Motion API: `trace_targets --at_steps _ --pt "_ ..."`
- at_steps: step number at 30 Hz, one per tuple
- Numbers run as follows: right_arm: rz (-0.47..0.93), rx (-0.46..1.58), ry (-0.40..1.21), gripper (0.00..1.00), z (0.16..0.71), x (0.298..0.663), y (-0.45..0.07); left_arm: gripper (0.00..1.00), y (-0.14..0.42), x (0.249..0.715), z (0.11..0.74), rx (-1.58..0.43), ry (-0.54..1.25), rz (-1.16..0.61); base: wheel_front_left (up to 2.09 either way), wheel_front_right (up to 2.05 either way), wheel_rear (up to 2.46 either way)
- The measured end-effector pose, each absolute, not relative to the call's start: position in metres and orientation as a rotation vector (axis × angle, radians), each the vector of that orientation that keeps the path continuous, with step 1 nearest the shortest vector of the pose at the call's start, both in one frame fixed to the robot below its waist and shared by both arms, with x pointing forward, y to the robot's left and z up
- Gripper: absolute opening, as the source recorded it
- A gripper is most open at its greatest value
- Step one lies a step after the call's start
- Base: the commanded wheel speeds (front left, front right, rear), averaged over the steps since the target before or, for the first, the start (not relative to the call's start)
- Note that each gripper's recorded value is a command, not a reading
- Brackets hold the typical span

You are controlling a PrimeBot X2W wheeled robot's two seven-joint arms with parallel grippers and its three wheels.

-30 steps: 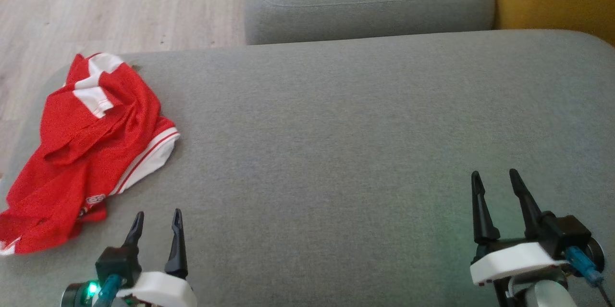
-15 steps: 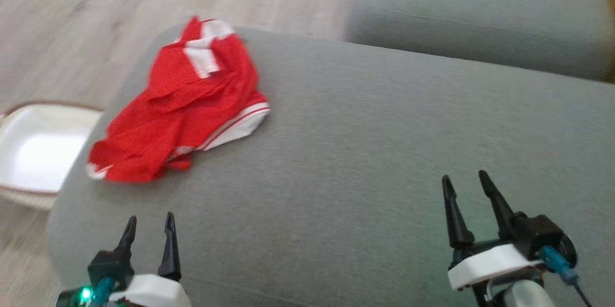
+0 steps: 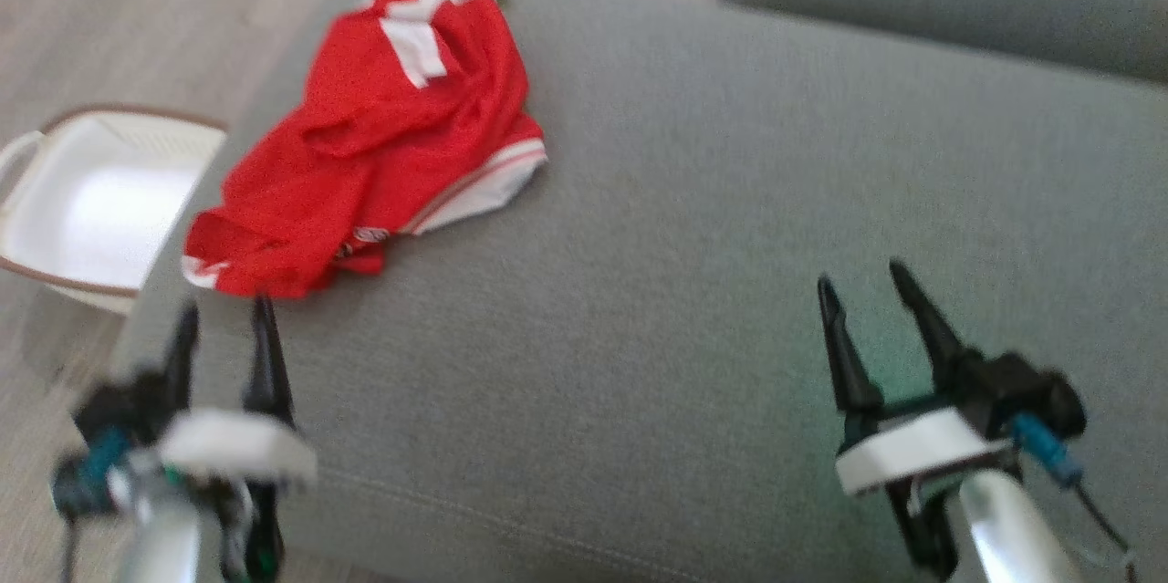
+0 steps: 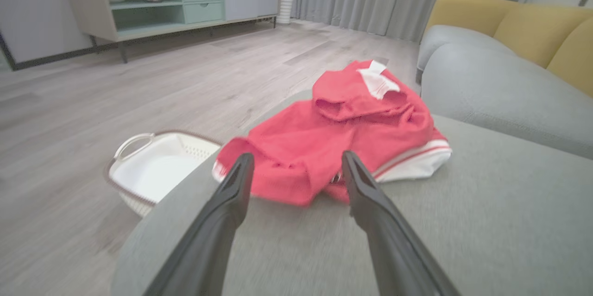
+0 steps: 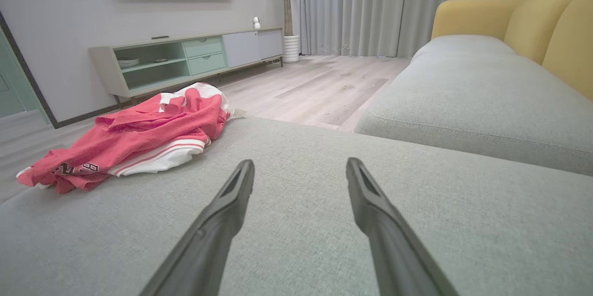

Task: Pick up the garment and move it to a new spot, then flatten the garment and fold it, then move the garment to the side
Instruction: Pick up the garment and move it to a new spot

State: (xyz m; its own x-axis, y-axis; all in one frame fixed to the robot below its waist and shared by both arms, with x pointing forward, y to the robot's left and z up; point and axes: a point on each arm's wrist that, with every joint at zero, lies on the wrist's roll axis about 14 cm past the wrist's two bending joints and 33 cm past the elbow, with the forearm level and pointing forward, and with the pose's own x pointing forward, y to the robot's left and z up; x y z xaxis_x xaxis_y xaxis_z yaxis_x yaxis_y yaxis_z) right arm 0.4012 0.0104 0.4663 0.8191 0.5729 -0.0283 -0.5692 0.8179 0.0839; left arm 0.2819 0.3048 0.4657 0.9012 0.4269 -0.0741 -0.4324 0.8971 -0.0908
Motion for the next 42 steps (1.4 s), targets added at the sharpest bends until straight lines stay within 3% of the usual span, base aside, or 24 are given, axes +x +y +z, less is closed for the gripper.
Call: trace_targets --at_steps 6,13,18,23,24,25,30,36,42 --pt "0.590 0.039 0.050 1.00 0.449 0.444 -0.003 1.00 0.328 0.373 0.490 -0.077 0.058 0.374 0.00 0.00 0.00" --pt "0.594 0.006 0.152 1.00 0.398 0.459 -0.018 1.00 0.357 0.451 0.461 -0.010 0.296 0.338 0.00 0.00 0.00" --pt "0.596 -0.005 0.179 1.00 0.389 0.459 -0.023 1.00 0.356 0.474 0.429 -0.015 0.454 0.332 0.00 0.00 0.00" --pt "0.592 -0.015 0.167 1.00 0.398 0.458 -0.028 1.00 0.346 0.467 0.393 -0.024 0.616 0.302 0.00 0.00 0.00" --pt "0.588 -0.012 0.160 1.00 0.401 0.459 -0.029 0.86 0.344 0.465 0.388 -0.028 0.632 0.296 0.00 0.00 0.00" --pt "0.586 -0.014 0.153 1.00 0.404 0.459 -0.030 0.00 0.342 0.463 0.386 -0.029 0.643 0.287 0.00 0.00 0.00" --pt "0.577 -0.009 0.139 1.00 0.414 0.455 -0.033 0.00 0.337 0.470 0.400 -0.005 0.593 0.246 0.00 0.00 0.00" --pt "0.556 0.032 0.125 1.00 0.428 0.437 -0.031 0.00 0.336 0.506 0.497 0.056 0.299 0.194 0.00 0.00 0.00" --pt "0.530 0.069 0.100 1.00 0.443 0.421 -0.031 0.00 0.263 0.535 0.617 0.073 0.002 -0.028 0.00 0.00 0.00"
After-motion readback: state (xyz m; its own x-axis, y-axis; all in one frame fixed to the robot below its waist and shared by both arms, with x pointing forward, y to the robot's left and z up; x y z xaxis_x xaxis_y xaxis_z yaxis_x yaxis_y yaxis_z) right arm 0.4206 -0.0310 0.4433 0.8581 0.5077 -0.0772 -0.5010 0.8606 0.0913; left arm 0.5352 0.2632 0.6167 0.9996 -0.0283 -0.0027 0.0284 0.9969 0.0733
